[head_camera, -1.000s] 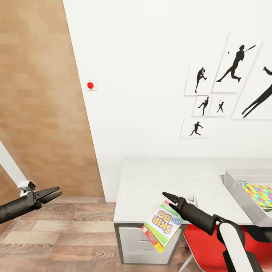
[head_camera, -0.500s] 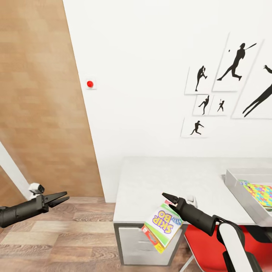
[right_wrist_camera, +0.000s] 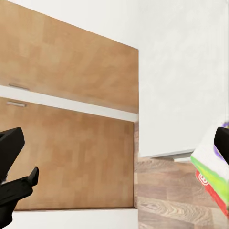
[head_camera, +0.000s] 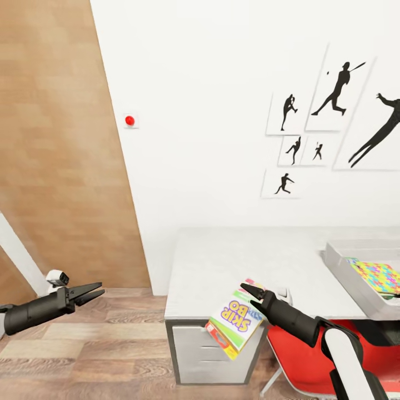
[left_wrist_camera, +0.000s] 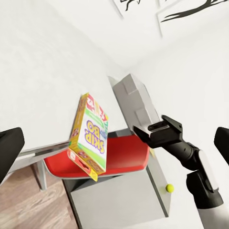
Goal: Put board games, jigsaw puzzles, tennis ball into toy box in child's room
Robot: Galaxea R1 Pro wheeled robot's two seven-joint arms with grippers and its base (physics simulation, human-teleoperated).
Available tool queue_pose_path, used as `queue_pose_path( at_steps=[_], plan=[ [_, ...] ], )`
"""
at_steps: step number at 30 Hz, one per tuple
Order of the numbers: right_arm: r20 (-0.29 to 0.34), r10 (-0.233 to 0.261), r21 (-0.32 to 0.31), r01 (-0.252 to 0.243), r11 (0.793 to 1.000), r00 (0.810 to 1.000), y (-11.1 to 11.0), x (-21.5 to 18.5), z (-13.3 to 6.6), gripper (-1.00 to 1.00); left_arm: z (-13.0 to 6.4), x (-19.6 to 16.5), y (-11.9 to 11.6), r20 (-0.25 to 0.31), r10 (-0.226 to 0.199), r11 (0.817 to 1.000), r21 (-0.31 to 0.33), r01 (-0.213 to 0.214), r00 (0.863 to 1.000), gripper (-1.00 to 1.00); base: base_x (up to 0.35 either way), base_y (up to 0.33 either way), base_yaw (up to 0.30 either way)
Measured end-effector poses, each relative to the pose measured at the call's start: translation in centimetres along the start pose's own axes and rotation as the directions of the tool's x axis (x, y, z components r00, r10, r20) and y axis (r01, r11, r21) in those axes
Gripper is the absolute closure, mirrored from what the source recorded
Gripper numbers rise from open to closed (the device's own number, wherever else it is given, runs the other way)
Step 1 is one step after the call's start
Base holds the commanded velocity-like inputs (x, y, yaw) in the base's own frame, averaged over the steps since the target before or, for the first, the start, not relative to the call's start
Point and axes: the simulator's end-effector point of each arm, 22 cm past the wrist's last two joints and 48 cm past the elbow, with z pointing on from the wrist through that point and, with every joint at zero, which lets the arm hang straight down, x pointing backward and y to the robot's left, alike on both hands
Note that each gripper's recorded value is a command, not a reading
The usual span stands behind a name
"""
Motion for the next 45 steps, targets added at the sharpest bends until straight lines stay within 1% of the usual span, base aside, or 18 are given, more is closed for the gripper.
queue_pose_path(
  at_steps=[5, 10, 16, 24, 36, 39, 42, 45],
  plan=[
    [0.025, 0.006, 0.003, -0.006, 1.000, 1.000, -0.7, -0.8, -0.5, -1.00, -0.1, 0.2, 1.5, 0.011, -0.026, 1.000, -0.012, 0.027, 1.000, -1.00, -0.003, 0.000, -0.169],
    [0.037, 0.007, 0.002, -0.007, 1.000, 0.999, -1.3, -1.1, -0.6, -1.00, 1.3, 1.8, 2.2, -0.014, -0.049, 0.999, 0.001, 0.049, 0.999, -1.00, -0.001, 0.000, -0.177],
    [0.040, 0.005, 0.000, -0.005, 1.000, 0.999, -1.8, -1.0, -0.4, -1.00, 2.3, 3.1, 3.0, -0.040, -0.058, 0.998, -0.001, 0.058, 0.998, -1.00, -0.001, 0.000, -0.077],
    [0.046, 0.004, -0.002, -0.004, 1.000, 0.999, -2.7, -0.9, -0.2, -1.00, 2.5, 3.7, 4.3, -0.043, -0.064, 0.998, -0.005, 0.064, 0.997, -1.00, -0.190, 0.000, -0.007],
    [0.046, 0.002, -0.004, -0.002, 1.000, 0.999, -4.1, -0.4, 0.4, -1.00, 2.8, 4.5, 5.8, -0.043, -0.065, 0.998, -0.007, 0.065, 0.997, -1.00, -0.016, 0.000, 0.000],
    [0.044, 0.003, -0.002, -0.003, 1.000, 0.999, -4.2, -0.3, 0.4, -1.00, 2.8, 4.5, 5.8, -0.043, -0.066, 0.998, -0.008, 0.065, 0.997, -1.00, 0.000, 0.000, 0.000],
    [0.037, 0.010, 0.001, -0.010, 1.000, 0.999, -4.5, 0.1, 0.2, -1.00, 3.0, 4.6, 6.1, -0.043, -0.068, 0.998, -0.019, 0.068, 0.997, -1.00, 0.000, 0.000, 0.000],
    [0.017, 0.018, -0.024, -0.018, 1.000, 1.000, -4.2, 0.6, -0.2, -1.00, 3.5, 4.9, 6.7, -0.042, -0.075, 0.996, -0.042, 0.073, 0.996, -1.00, 0.000, 0.000, 0.000]
  ],
)
